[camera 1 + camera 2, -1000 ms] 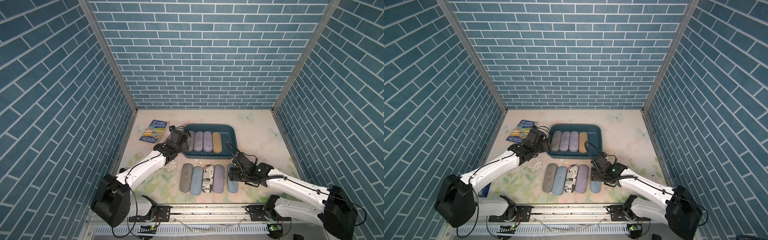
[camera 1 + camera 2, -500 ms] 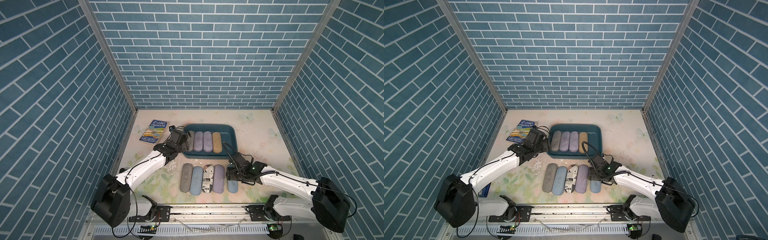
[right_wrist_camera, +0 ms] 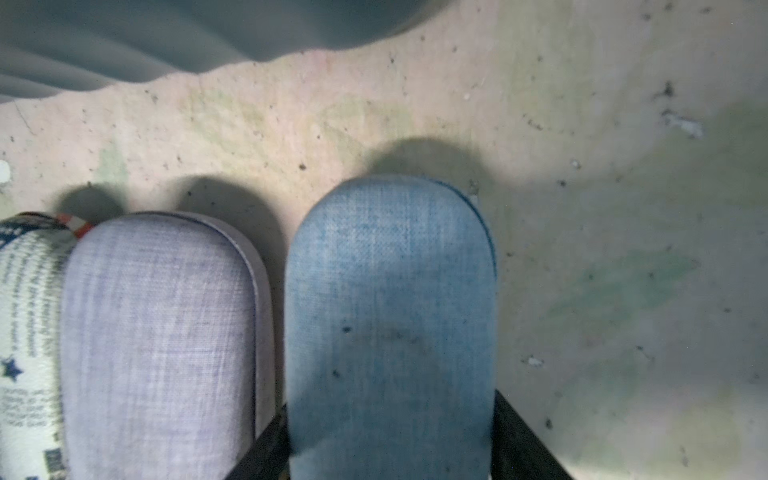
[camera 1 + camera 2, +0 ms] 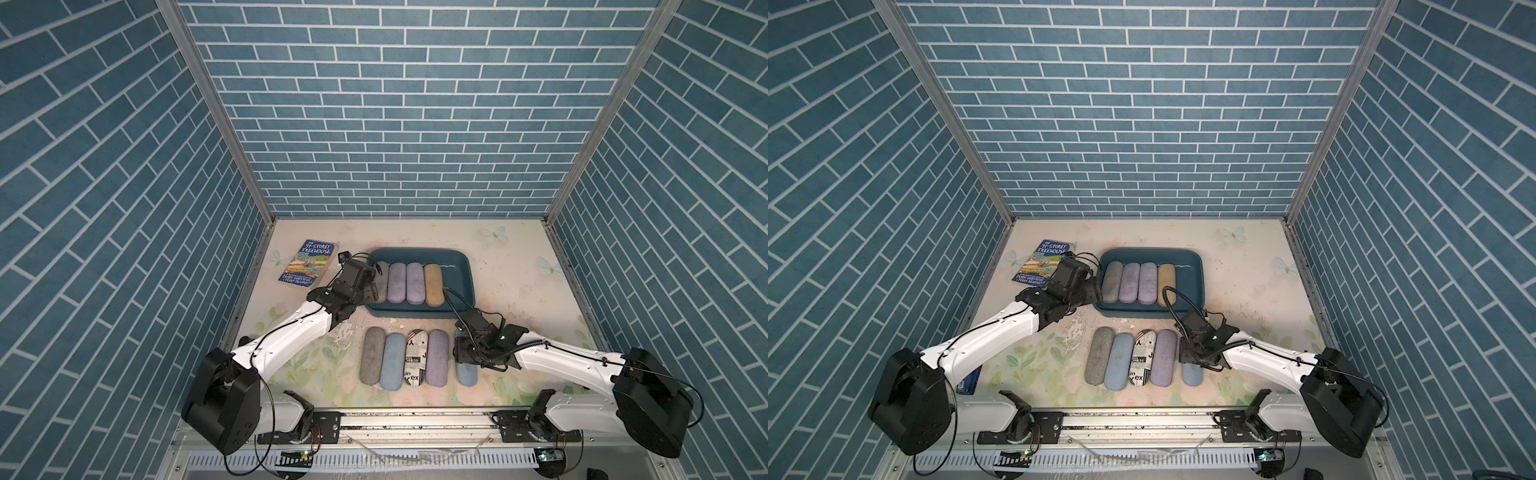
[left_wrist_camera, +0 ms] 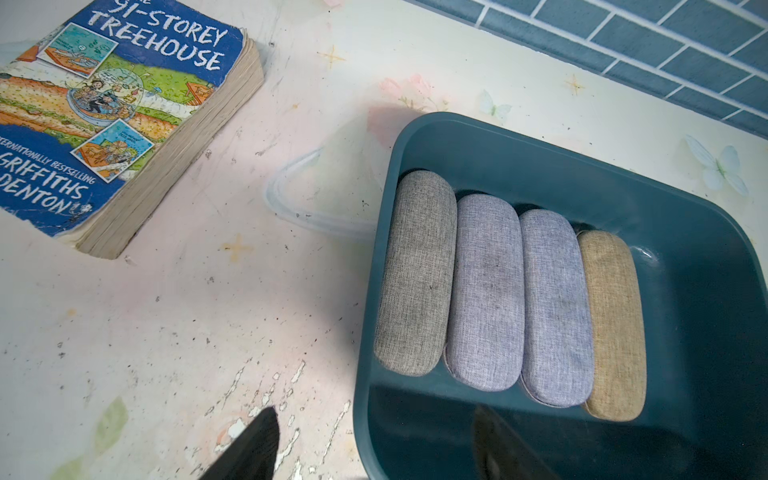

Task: Put the glasses cases into the storage boxes
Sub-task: Pick up the glasses case at the center of the board, then place the glasses case in the storage box.

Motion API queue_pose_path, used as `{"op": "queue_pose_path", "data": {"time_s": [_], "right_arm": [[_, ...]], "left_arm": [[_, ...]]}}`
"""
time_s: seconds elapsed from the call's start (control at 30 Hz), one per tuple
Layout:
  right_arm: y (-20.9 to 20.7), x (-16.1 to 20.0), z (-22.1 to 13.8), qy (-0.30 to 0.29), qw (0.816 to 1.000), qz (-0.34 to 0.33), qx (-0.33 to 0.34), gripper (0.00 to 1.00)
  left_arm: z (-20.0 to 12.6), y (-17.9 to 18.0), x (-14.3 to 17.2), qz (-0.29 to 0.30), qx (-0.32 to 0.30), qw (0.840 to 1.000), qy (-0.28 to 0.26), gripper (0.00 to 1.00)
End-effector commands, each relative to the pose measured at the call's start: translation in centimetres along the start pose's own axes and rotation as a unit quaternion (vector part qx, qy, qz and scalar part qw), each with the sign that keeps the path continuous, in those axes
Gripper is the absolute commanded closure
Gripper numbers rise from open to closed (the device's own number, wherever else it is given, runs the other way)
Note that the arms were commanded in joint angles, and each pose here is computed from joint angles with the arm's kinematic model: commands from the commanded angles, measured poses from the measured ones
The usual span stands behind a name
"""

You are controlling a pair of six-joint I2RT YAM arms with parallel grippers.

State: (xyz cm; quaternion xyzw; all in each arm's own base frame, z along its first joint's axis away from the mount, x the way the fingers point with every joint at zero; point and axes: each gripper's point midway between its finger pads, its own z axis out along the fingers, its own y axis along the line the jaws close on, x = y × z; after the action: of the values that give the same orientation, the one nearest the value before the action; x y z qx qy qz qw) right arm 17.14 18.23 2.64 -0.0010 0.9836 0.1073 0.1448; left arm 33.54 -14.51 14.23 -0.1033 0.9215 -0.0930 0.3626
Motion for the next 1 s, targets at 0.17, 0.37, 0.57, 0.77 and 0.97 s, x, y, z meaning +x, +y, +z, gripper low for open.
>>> {"op": "queue_pose_path", "data": {"time_s": [0.17,0.37,0.57,0.77,0.97], "right_arm": [[-1.0,-0.3,-3.8,-0.023,1.000,0.016,0.008,0.45],[-1.1,-1.7,-8.6,-0.060,0.998,0.003,-0.001,0.46],[1.2,-5.3,-11.8,-0.110,0.993,-0.035,-0.017,0.45],[4.2,-10.7,-11.2,-0.135,0.989,-0.065,-0.020,0.45],[6.3,-16.2,-11.4,-0.161,0.984,-0.072,-0.029,0.45]], "left_arm": [[0.4,0.6,0.4,0.006,-0.011,1.000,0.008,0.25],[0.1,0.3,0.1,0.005,-0.005,1.000,0.006,0.25],[-0.1,-0.1,-0.2,0.007,0.004,1.000,0.003,0.25],[-0.1,-0.2,-0.3,0.011,0.008,1.000,-0.001,0.25],[-0.5,-0.4,-0.6,0.002,0.018,1.000,-0.009,0.25]]}}
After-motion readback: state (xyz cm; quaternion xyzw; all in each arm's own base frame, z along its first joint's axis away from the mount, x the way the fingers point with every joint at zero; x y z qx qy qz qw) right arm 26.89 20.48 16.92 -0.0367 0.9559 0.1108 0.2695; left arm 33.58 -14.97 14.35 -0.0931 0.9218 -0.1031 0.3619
